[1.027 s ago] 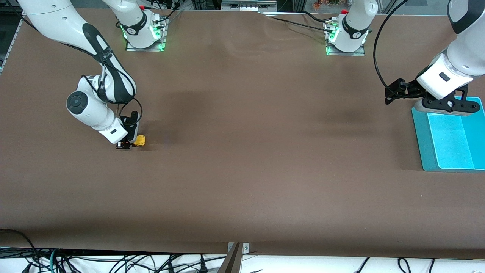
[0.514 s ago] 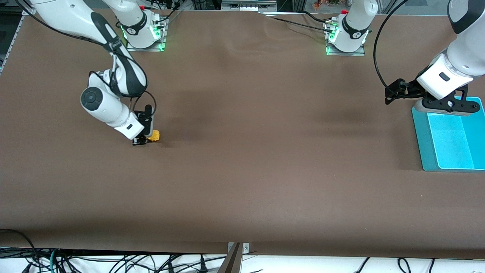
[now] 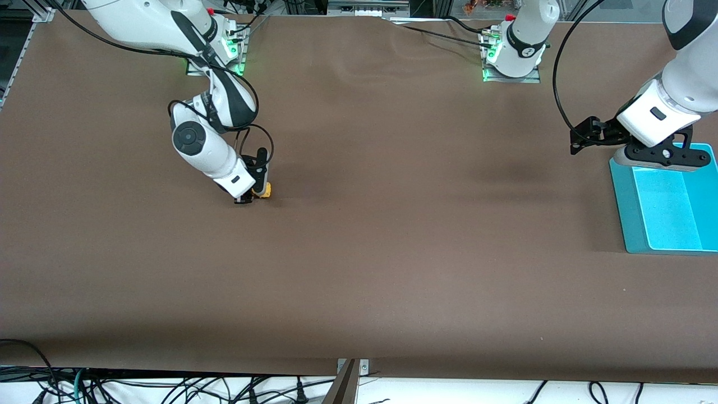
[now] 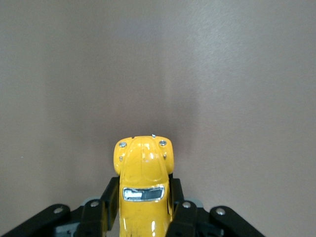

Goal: Wind and store yellow beetle car
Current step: 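Drag the held car backward along the table with the right gripper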

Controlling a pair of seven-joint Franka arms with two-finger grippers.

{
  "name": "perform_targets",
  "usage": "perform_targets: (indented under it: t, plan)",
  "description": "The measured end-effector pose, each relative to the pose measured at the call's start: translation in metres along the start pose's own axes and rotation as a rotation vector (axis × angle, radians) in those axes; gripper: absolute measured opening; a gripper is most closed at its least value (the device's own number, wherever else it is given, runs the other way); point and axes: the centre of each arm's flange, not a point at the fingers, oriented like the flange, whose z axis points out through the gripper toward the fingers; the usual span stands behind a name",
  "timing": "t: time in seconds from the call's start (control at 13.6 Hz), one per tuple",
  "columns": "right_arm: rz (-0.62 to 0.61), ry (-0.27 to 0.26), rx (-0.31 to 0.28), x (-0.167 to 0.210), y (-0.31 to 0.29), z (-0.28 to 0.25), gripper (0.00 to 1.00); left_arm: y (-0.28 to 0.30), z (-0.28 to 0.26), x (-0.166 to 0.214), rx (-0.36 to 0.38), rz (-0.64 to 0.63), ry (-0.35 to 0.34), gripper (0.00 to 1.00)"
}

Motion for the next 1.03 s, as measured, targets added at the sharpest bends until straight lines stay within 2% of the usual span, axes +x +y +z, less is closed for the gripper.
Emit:
perform_targets:
  t: [0.59, 0.81, 1.03]
  plan:
    - [-0.066, -0.047, -0.028, -0.025, 0.006, 0.005, 0.45, 0.000, 0.000, 0.000, 0.000, 0.000, 0.000, 1.00]
    - [-0.084, -0.049, -0.047, -0.051, 0.009, 0.003, 0.45, 0.000, 0.000, 0.000, 0.000, 0.000, 0.000, 1.00]
    - [-0.111, -0.055, -0.060, -0.096, 0.015, 0.000, 0.45, 0.000, 0.000, 0.000, 0.000, 0.000, 0.000, 1.00]
